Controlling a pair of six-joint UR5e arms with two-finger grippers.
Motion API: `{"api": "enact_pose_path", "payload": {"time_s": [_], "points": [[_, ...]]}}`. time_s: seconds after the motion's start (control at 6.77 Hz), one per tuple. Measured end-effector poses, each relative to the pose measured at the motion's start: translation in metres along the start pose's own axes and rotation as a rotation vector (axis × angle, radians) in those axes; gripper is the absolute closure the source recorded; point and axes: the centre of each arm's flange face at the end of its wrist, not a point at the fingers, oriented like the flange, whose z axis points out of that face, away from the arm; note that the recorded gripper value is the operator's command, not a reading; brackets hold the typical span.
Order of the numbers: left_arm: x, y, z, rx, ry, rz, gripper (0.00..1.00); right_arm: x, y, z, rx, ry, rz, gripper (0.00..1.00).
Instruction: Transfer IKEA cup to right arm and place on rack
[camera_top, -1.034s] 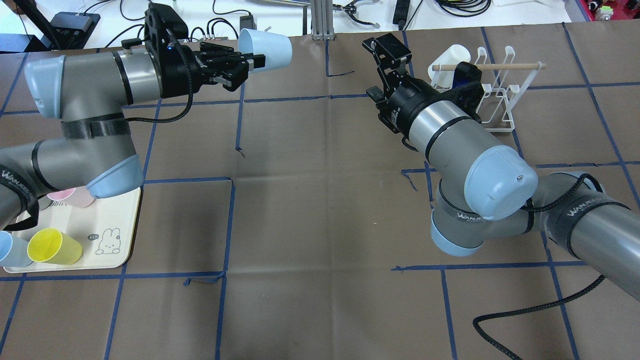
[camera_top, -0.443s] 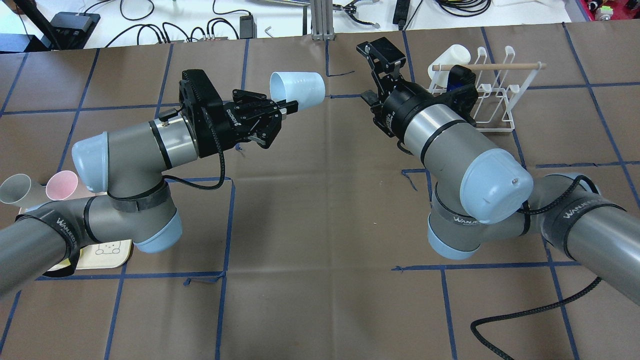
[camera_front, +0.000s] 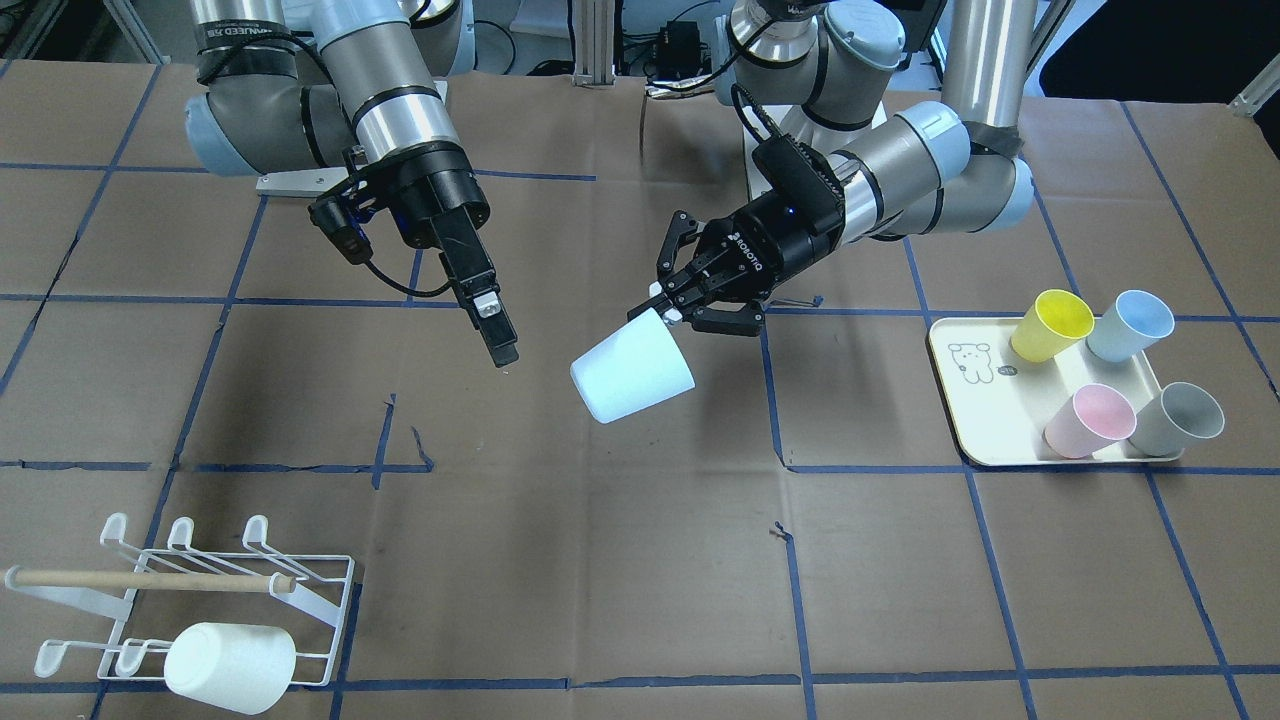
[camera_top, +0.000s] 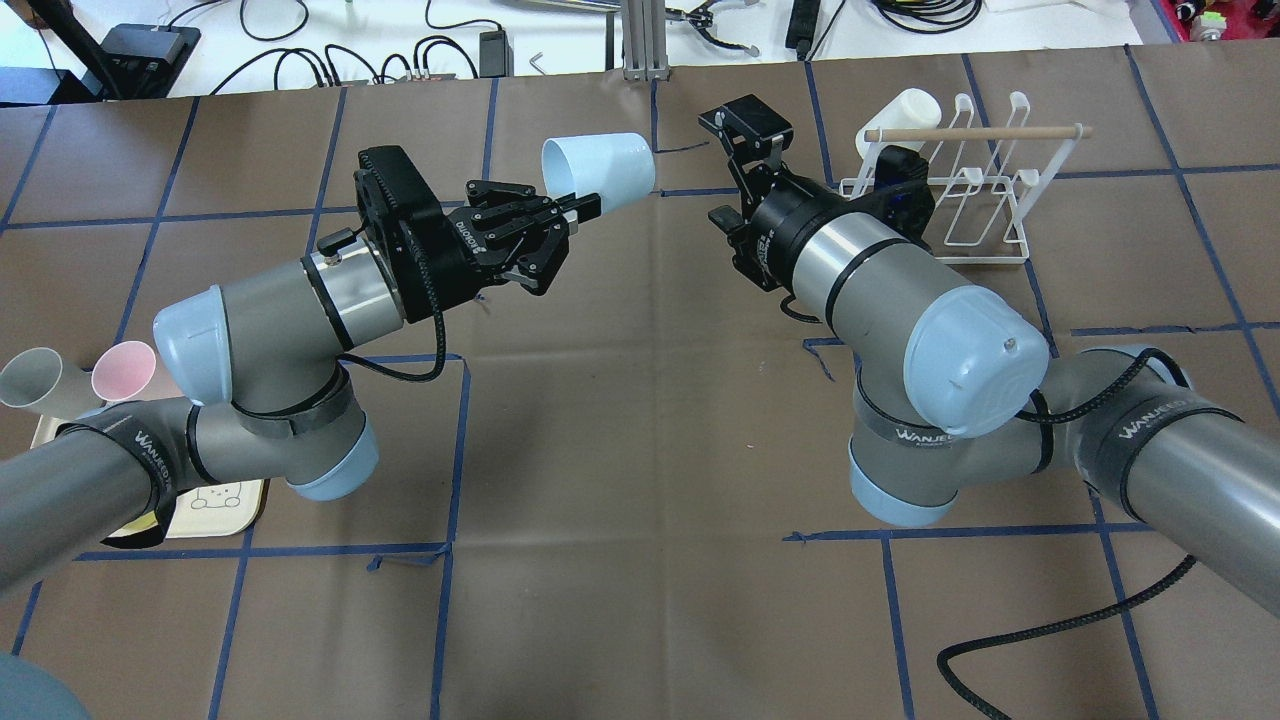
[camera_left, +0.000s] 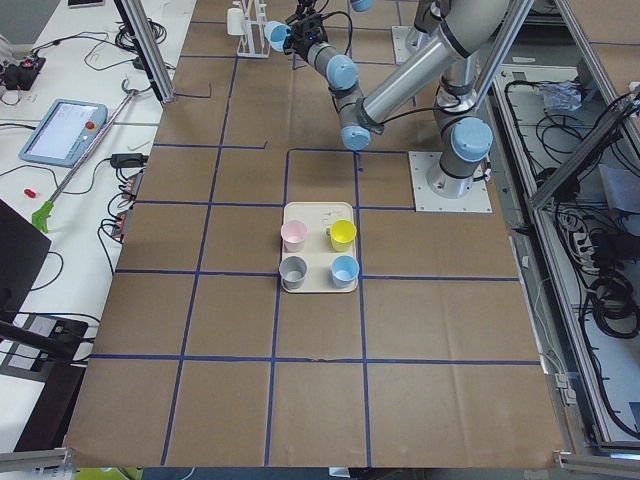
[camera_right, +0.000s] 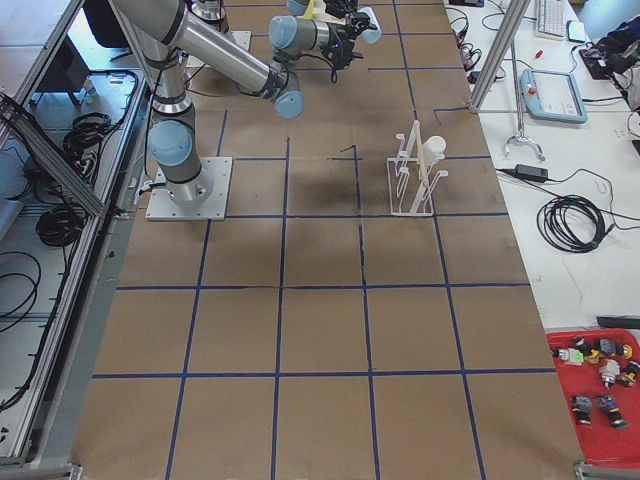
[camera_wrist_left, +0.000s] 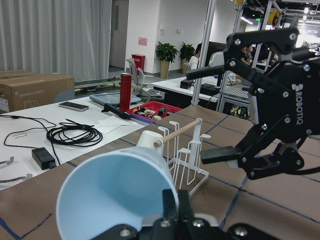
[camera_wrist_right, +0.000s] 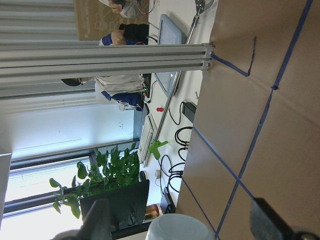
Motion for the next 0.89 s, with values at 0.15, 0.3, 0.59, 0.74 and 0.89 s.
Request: {"api": "enact_pose_path", "payload": {"time_s": [0.15,0.3,0.59,0.74,0.89], "points": [[0.0,-0.001,0.001,0.003,0.0,-0.005,0.91,0.0,0.002,0.001,-0.004,0.022,0.025,0.0],[0.001,-0.002,0.001,0.004,0.001,-0.005,0.9,-0.003,0.006,0.002,-0.01,0.031,0.035,0.01],[0.001,-0.002,0.002,0.005,0.003,-0.006,0.89,-0.012,0.019,0.007,-0.037,0.065,0.095,0.02],[0.002,-0.002,0.002,0.004,0.004,-0.008,0.89,-0.017,0.025,0.01,-0.046,0.08,0.122,0.02],[0.002,-0.002,0.002,0.004,0.005,-0.009,0.89,-0.019,0.028,0.013,-0.052,0.089,0.142,0.02]]}}
